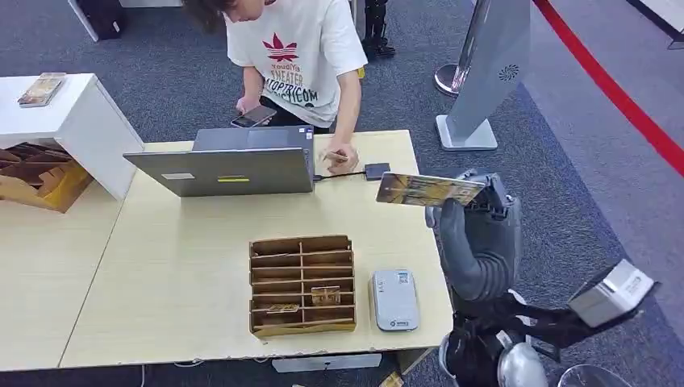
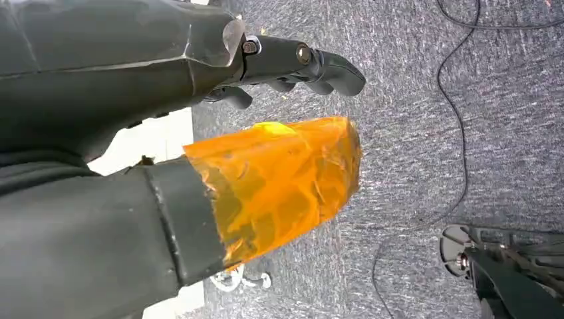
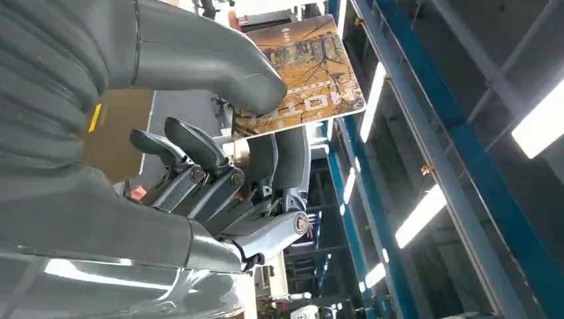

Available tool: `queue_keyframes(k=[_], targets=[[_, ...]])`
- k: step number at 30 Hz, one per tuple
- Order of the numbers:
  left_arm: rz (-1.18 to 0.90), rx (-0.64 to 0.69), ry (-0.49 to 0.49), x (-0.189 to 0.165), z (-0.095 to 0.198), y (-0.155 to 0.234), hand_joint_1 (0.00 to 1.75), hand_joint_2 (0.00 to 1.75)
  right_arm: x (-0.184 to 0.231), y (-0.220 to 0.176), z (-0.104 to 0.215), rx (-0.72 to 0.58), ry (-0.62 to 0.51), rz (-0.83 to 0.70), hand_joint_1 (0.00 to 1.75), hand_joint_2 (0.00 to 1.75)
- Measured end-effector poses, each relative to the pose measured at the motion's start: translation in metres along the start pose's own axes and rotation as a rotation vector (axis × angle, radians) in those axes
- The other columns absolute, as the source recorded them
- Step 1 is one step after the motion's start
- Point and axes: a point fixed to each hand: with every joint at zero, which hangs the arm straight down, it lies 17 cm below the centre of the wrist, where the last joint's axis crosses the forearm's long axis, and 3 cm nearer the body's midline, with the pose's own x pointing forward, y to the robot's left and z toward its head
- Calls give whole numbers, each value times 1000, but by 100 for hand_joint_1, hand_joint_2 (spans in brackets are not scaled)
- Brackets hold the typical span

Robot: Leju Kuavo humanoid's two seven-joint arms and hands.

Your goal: Pass the card to the sensor for recognition and then transmit it.

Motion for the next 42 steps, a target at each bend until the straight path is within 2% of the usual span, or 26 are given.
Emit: queue_keyframes(k=[10,19,28,37,42], targets=[[-14,0,-5,0,0,0,0,0,1,2,0,10,-12,47,175,175],[-54,5,-27,8,-1,2,0,0,-20,47,-29,165,-12,145,175,175],[-118,-13,-55,30,-1,2,0,0,-97,70,-82,314,93,485,175,175],[-205,-28,-86,49,0,1,0,0,-176,50,-124,373,214,913,175,175],[-248,-38,-99,56,1,-1,0,0,-213,29,-129,397,302,1095,175,175]])
